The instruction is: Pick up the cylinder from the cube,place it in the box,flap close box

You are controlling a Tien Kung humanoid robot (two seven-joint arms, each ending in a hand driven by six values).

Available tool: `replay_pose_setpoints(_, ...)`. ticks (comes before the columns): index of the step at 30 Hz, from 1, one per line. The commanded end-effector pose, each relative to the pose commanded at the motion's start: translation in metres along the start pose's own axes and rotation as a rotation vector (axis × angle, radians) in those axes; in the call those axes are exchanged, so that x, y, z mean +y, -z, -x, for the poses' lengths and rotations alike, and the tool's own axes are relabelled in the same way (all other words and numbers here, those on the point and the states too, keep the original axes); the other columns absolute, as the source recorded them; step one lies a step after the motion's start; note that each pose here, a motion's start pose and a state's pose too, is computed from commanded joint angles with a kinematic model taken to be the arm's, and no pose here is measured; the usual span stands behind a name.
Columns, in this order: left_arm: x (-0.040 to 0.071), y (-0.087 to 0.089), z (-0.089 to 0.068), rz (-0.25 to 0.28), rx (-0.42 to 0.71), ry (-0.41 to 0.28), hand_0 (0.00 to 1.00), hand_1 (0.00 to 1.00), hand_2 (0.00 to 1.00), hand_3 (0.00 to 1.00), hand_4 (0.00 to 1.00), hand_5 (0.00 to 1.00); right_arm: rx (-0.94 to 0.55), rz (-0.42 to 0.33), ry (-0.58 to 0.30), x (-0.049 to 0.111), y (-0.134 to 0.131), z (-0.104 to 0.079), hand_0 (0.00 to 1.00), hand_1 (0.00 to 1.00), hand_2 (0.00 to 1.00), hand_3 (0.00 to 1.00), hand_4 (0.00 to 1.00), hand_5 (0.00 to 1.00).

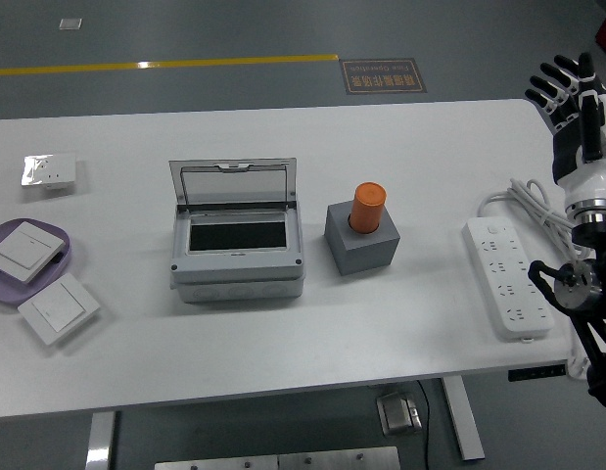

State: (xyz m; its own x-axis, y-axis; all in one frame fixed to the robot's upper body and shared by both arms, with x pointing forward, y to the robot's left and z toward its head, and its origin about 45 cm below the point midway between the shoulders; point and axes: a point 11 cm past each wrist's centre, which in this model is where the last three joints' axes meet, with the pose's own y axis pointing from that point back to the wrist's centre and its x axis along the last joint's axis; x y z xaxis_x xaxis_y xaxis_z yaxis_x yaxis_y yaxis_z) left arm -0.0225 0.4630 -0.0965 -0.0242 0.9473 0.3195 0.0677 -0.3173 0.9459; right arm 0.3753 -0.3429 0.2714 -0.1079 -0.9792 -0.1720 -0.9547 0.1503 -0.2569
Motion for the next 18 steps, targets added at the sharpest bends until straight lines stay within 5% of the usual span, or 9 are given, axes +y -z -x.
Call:
replay_pose_setpoints(7, 0.000, 0.000, -0.001, -0.003, -0.002, -0.001, 0.617, 0.588, 0.541, 0.620, 0.696, 0.234, 0.039, 0.020, 0.104, -0.001, -0.007, 0.038, 0.699, 0.650, 0.630, 0.644, 0.893, 0.620)
replay_pose_setpoints(8, 0.000, 0.000, -0.001, -0.002, -0.002, -0.002, 0.617, 0.588, 0.540, 0.619, 0.695, 0.235, 0.048, 0.023, 0.127, -0.001, -0.009, 0.045, 0.717, 0.670, 0.645, 0.676, 0.933, 0.420)
replay_pose_setpoints(18, 0.000, -0.002, -0.003, 0.001, -0.005, -0.004, 0.617, 0.587, 0.541, 0.619, 0.695, 0.233, 0.136, 0.063, 0.266, 0.004, -0.032, 0.089, 0.797, 0.736, 0.692, 0.692, 0.923, 0.356)
